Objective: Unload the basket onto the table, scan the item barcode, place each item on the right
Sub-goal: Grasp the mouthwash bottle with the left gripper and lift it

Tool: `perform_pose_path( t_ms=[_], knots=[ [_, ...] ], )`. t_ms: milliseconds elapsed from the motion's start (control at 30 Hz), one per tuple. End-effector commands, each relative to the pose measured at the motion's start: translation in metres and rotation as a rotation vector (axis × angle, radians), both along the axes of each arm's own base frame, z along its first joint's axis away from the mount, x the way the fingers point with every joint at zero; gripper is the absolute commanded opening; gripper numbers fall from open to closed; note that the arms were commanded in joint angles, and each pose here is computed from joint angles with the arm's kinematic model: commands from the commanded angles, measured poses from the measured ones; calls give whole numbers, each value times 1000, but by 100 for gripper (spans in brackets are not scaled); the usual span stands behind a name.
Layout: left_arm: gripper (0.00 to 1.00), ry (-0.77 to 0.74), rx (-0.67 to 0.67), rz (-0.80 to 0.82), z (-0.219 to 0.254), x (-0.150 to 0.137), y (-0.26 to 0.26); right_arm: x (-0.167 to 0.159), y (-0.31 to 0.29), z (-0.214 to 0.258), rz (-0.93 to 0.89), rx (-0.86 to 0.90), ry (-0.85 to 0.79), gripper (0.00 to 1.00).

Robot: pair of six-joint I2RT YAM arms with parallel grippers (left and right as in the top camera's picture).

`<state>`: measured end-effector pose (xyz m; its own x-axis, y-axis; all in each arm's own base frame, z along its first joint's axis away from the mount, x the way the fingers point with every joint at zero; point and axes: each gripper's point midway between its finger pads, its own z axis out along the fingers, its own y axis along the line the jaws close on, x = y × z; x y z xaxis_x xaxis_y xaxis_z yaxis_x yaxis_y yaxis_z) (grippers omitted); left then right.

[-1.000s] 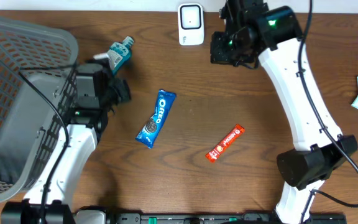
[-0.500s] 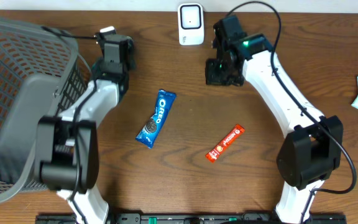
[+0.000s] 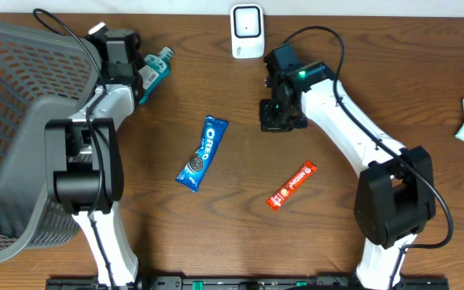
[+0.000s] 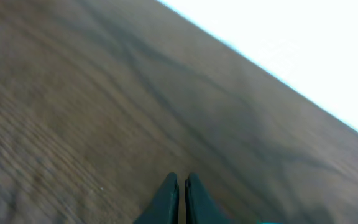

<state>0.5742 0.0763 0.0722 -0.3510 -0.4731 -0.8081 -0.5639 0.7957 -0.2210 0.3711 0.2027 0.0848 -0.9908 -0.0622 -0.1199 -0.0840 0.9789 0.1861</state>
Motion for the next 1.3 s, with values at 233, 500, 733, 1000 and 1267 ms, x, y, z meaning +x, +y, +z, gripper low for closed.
perform_pose_path(
  t_ms=[233, 500, 733, 1000, 1267],
  knots=[
    [7, 66, -140, -108, -57, 5, -30, -4, 19, 3, 57, -3, -41, 1],
    [7, 123, -284, -338, -68, 1, -76, -6, 21, 3, 62, -4, -38, 1],
    [7, 121, -344, -537, -54, -4, -114, -5, 19, 3, 60, -17, -45, 1],
    [7, 134, -142, -445, 22, -21, -105, 2, 14, 3, 51, -46, -76, 1],
    [94, 41, -25, -379, 80, -25, -123, 8, 18, 5, 51, -29, -99, 1]
  ],
)
